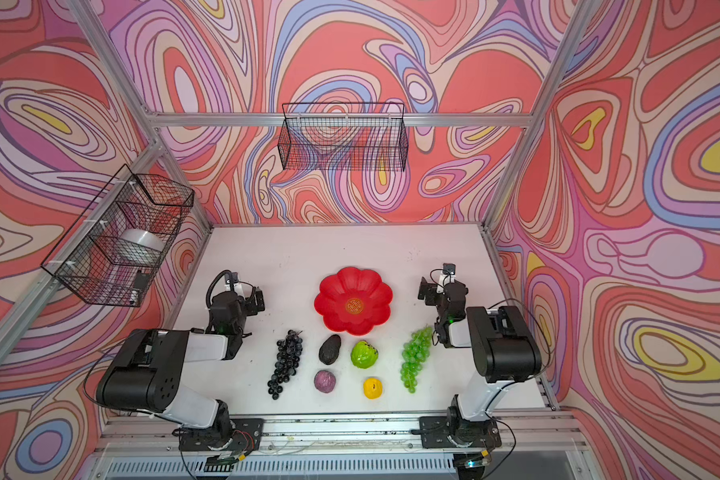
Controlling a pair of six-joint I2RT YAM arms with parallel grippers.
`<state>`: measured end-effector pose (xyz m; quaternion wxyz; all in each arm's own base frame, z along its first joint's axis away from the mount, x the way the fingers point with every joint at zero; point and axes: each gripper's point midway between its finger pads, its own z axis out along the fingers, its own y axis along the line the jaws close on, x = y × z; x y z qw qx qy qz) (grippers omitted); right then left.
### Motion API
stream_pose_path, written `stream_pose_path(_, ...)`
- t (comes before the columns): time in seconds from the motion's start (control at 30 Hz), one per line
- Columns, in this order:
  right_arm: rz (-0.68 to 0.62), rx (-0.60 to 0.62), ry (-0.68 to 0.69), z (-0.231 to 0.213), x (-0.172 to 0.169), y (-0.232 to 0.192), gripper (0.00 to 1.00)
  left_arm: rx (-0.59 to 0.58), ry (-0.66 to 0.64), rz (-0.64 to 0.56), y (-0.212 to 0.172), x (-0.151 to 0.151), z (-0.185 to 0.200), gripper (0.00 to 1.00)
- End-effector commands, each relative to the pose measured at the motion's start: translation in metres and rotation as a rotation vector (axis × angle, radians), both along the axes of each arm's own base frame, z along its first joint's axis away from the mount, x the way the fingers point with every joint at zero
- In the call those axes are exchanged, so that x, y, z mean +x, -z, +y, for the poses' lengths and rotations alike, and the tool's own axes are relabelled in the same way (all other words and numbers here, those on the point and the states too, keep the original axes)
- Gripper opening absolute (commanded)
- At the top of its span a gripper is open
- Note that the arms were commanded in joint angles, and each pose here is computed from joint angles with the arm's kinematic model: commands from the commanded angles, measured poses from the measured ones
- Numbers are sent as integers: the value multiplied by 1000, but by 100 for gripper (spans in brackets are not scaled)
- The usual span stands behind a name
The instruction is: Place and organize the fake fruits in the fruit bowl
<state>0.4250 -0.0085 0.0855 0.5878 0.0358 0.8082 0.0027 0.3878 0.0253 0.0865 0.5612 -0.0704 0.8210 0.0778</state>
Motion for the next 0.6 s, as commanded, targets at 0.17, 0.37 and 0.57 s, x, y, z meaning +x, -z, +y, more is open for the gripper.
stream_pose_path(0.17, -24, -5, 12, -3, 4, -7, 98, 0, -1, -29, -5, 1, 1, 100)
stream_pose_path(0.37, -24, -4, 11, -3, 4, -7, 98, -1, -1, -28, -5, 2, 1, 100)
stream_pose_path(0.57, -23, -4, 8, -3, 4, -7, 98, 3, 6, -25, -5, 2, 0, 100)
